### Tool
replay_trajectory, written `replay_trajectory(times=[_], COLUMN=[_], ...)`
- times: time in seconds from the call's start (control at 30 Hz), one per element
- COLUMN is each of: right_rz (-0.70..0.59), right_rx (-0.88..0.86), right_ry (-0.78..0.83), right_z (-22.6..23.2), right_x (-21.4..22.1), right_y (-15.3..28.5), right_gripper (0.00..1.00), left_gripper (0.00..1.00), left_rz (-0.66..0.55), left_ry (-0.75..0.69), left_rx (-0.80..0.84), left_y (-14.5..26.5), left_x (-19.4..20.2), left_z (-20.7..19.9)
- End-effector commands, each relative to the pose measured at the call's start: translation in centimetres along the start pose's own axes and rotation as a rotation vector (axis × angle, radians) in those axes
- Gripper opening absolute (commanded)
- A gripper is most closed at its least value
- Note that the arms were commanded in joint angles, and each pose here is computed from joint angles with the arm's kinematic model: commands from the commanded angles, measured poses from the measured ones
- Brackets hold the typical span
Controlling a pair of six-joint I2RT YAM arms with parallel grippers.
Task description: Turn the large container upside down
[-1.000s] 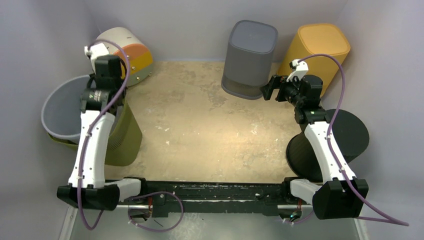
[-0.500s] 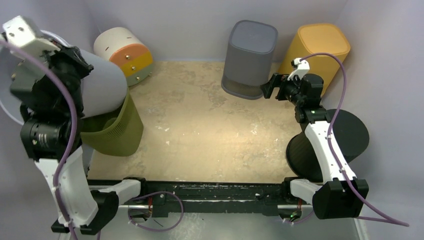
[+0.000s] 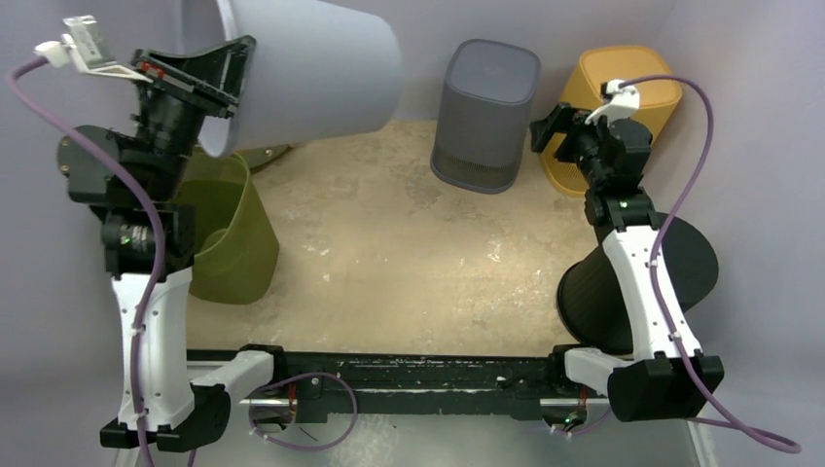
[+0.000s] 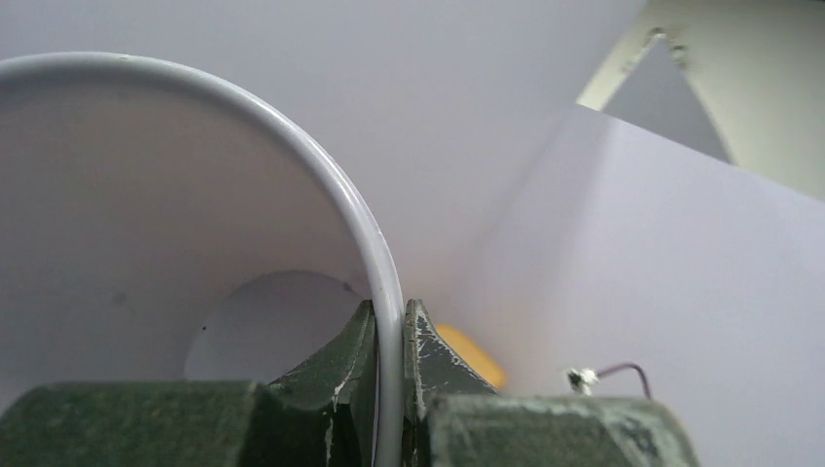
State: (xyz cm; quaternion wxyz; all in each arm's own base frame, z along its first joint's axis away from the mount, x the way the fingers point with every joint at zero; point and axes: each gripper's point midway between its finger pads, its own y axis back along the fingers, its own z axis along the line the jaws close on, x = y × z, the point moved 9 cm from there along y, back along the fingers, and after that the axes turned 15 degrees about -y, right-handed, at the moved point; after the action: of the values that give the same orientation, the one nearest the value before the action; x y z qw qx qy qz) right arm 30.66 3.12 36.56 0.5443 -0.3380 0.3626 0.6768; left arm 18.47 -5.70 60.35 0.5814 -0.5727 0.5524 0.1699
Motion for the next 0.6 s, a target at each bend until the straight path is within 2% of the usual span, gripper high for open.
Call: replay_trajectory(times=[0.0, 0.1, 0.27, 0.37, 0.57], right_rz=[-0.253, -0.336, -0.397, -0.406, -0.388], right_rx=[0.076, 0.096, 0.104, 0.109, 0.107], right_ry=[0.013, 0.027, 0.053, 0.058, 0.067], right_z=[1.5, 2.2, 2.8, 2.7, 2.4], right_x=[-6.5, -9.8, -12.8, -13.1, -12.8], right_y=[0.3, 0.6, 0.9, 0.8, 0.8], right_gripper=[1.0, 1.0, 1.0, 1.0, 1.0], left_gripper=[0.0, 0.0, 0.0, 0.0, 0.0], left_rz=[-0.164, -0.137, -0.08, 0.009, 0.232], left_ry=[0.231, 0.352, 0.454, 0.535, 0.581], left_rx=[0.363, 0.39, 0.365, 0.379, 0.378], left_y=[0.2, 0.3, 0.6, 0.2, -0.4], left_x=[-0.3, 3.1, 7.7, 12.3, 22.0], left_z=[-2.8, -1.6, -0.2, -1.7, -6.1])
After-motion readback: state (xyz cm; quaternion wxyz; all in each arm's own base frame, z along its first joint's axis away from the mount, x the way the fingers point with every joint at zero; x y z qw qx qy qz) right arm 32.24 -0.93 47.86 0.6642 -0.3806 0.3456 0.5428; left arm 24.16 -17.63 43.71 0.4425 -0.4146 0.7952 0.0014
